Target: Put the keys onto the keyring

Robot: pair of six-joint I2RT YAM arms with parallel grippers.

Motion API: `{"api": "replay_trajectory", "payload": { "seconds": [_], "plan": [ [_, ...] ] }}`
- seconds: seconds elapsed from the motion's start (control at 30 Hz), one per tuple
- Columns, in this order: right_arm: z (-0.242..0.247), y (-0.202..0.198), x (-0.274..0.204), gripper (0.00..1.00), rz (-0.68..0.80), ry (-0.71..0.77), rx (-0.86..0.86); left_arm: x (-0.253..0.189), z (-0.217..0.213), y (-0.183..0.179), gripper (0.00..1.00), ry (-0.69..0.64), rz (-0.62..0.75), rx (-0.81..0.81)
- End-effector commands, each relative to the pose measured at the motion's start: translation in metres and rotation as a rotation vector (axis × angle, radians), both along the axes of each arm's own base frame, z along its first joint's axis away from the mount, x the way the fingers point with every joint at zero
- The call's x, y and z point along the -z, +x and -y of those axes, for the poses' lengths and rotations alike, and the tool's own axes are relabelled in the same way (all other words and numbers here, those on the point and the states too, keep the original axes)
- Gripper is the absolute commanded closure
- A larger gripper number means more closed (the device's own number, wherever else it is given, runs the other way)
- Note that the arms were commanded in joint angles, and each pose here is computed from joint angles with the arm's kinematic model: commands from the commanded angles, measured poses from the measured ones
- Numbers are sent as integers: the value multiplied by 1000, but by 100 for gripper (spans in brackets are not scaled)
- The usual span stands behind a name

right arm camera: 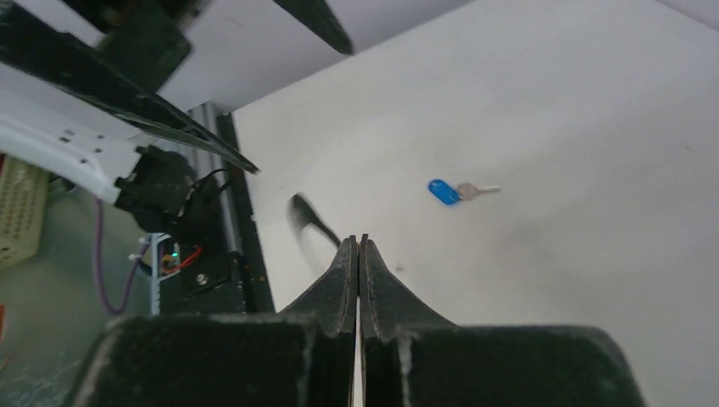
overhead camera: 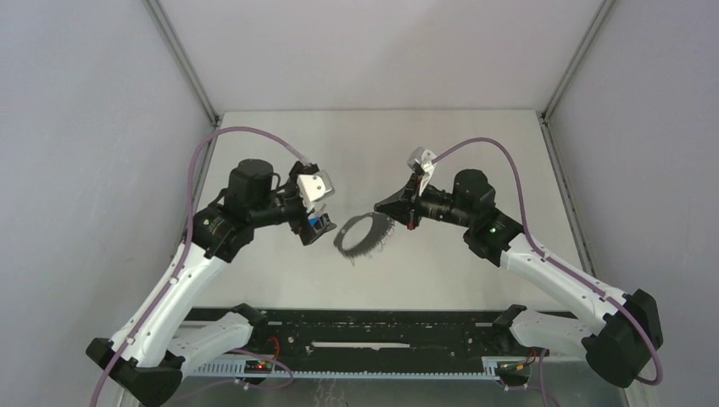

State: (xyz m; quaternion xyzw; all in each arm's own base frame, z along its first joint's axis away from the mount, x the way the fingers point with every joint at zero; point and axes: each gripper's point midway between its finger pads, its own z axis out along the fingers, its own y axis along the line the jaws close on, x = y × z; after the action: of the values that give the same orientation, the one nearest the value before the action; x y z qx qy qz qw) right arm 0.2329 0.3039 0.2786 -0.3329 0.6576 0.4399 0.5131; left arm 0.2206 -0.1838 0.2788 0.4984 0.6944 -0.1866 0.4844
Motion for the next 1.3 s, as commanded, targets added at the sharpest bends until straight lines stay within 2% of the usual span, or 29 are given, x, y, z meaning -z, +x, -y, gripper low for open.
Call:
{"api": "replay_trajectory", "payload": {
  "seconds": [0.0,0.07,0.33,0.57,0.97,1.17,1.27],
  "plan": [
    [-11,-41,-47,100,111,57,-219,-34,30,-3,5,-105,75,108],
    [-11,-50,-53,100,119,61,-256,-42,37,-7,9,-133,71,140],
    [-11,-69,-68,100,164,83,-314,-56,64,-27,10,-261,-12,212],
    [-16,-73,-81,100,156,142,-334,-48,73,-34,22,-295,-75,239],
    [-33,-81,-98,100,148,230,-326,-41,74,-62,27,-349,-197,296],
    [-37,-81,-101,100,160,253,-312,-41,76,-72,39,-365,-226,347],
    [-39,-80,-100,100,160,250,-312,-43,77,-75,41,-371,-227,360]
  ]
}}
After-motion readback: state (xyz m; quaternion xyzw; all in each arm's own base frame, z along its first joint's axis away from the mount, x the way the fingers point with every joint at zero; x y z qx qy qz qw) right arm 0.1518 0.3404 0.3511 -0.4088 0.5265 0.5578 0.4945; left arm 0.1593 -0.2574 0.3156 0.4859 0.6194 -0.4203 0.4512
